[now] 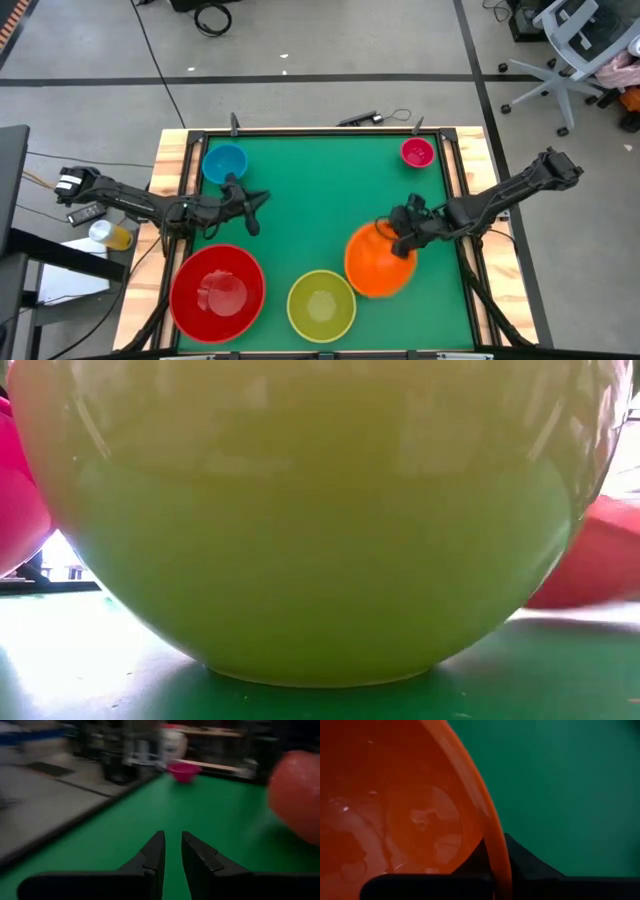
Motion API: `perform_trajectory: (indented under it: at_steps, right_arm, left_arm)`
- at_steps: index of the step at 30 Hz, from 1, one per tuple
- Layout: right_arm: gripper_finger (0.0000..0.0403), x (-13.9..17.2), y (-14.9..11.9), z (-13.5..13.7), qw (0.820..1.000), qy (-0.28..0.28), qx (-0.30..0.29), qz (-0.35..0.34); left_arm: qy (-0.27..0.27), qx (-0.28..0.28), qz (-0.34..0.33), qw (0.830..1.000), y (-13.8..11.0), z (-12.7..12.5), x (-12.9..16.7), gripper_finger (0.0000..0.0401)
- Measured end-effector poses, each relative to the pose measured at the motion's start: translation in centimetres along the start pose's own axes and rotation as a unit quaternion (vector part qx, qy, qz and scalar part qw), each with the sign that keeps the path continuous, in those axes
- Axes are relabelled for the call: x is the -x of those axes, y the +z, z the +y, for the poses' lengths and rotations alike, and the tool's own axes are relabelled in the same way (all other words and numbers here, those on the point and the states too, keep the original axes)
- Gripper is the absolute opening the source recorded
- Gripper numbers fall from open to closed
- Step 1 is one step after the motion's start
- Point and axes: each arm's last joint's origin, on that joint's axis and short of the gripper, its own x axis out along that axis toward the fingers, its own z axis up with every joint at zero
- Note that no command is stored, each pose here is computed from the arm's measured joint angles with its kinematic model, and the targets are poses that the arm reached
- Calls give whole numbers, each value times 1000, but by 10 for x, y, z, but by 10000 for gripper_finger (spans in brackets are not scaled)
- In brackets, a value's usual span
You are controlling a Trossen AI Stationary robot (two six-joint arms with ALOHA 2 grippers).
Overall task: Nest bowls inside each other
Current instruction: Stack the orange bowl on top of the red bowl
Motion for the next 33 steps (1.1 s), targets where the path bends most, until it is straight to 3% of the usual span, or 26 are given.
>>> perform_trajectory:
  at_steps: [3, 5, 8, 11, 18, 23, 33]
  right_arm:
    - [18, 0, 19, -9, 994, -40, -49, -90]
    - [21, -3, 36, -13, 986, -34, -78, -141]
    - [23, -14, 68, -15, 967, 17, -119, -223]
    - [19, -31, 92, -10, 947, 88, -123, -285]
    - [20, -81, 107, 11, 920, 168, -123, -332]
    - [18, -109, 122, 39, 921, 200, -98, -318]
    - [18, -132, 166, 100, 902, 249, -43, -349]
  left_arm:
    - [33, -3, -13, 999, 3, 4, 1, 64]
    - [55, 4, -22, 998, 6, 8, 1, 64]
    - [97, 10, -28, 995, 8, 15, 0, 64]
    - [132, 13, -29, 991, 8, 22, -4, 64]
    - [182, 21, -18, 983, 6, 36, -10, 64]
    - [193, 25, 1, 981, 1, 40, -11, 64]
    - [196, 34, 7, 980, 0, 42, -12, 64]
